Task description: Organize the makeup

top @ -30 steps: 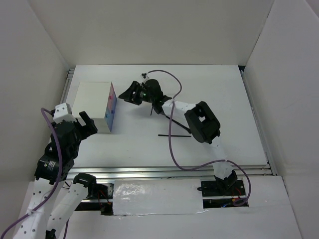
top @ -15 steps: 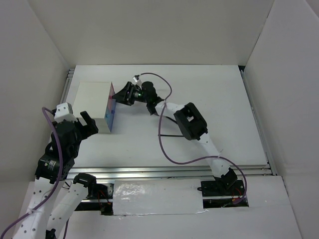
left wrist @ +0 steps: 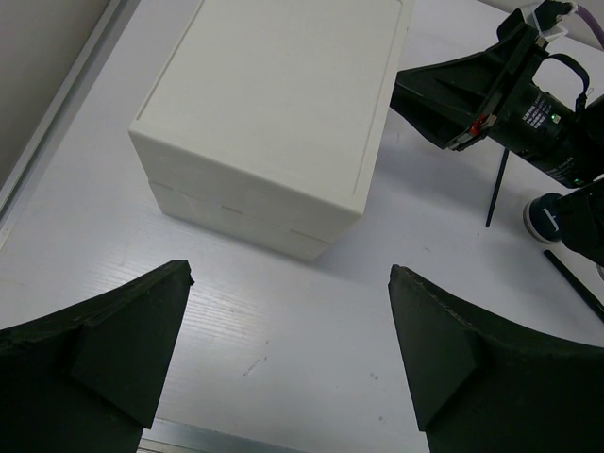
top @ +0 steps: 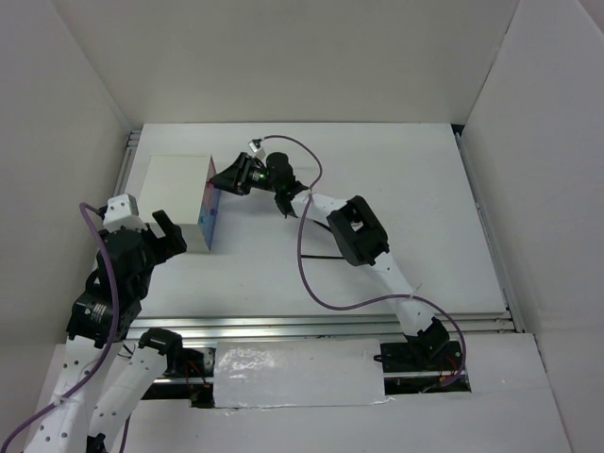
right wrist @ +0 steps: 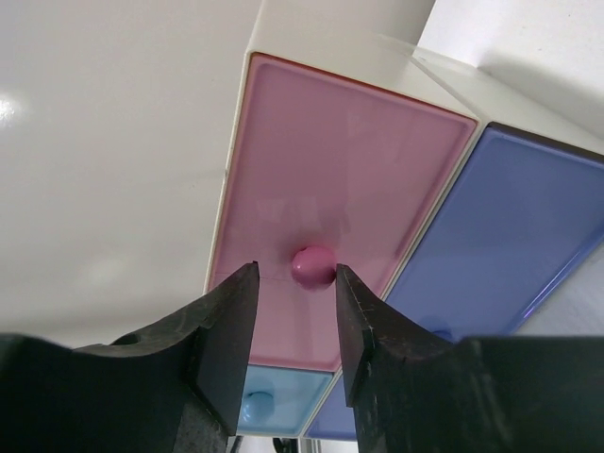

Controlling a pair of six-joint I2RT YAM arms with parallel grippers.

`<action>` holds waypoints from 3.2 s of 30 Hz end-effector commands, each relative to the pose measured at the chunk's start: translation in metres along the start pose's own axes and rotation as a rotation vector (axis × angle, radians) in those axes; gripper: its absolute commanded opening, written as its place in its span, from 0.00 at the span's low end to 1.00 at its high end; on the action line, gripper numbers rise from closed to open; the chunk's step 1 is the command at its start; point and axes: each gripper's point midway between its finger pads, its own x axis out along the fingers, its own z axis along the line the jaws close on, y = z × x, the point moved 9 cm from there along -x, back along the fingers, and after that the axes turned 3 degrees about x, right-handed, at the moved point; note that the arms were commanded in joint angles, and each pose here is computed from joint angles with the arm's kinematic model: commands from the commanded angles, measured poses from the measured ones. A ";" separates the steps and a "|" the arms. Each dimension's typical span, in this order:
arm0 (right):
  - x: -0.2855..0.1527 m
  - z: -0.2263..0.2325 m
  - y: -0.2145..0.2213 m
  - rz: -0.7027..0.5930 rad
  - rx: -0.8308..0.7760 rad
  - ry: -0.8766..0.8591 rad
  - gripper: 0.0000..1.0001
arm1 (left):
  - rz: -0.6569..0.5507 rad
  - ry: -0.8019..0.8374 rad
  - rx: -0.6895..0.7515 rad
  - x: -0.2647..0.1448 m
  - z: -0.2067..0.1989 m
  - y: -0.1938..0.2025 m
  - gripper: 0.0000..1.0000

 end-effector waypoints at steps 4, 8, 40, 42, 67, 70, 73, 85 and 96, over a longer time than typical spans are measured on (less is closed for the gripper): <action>0.009 0.020 0.002 0.013 -0.042 -0.073 0.44 | -0.033 0.019 0.007 0.002 -0.003 -0.006 0.99; 0.009 0.013 0.004 0.012 -0.036 -0.058 0.45 | -0.034 0.021 0.006 0.001 -0.002 -0.005 0.99; -0.085 0.015 -0.027 -0.035 -0.135 -0.009 0.25 | -0.035 0.020 0.009 0.002 -0.003 -0.005 0.99; -0.095 0.011 -0.025 -0.036 -0.130 -0.003 0.26 | -0.033 0.019 0.008 0.003 -0.003 -0.005 0.99; -0.256 0.105 -0.007 -0.254 -0.266 0.493 1.00 | 0.161 0.395 0.044 0.041 -0.058 0.002 0.99; -0.290 0.124 0.010 -0.342 -0.257 0.668 1.00 | 0.201 0.467 0.028 0.058 -0.083 -0.001 0.99; -0.319 0.146 0.033 -0.373 -0.301 0.695 1.00 | 0.239 0.500 0.064 0.070 -0.116 -0.006 0.99; -0.393 0.200 0.109 -0.408 -0.392 0.641 1.00 | 0.297 0.531 0.247 0.143 -0.248 0.003 0.99; -0.427 0.216 0.152 -0.381 -0.441 0.600 1.00 | 0.358 0.554 0.407 0.215 -0.324 0.065 0.99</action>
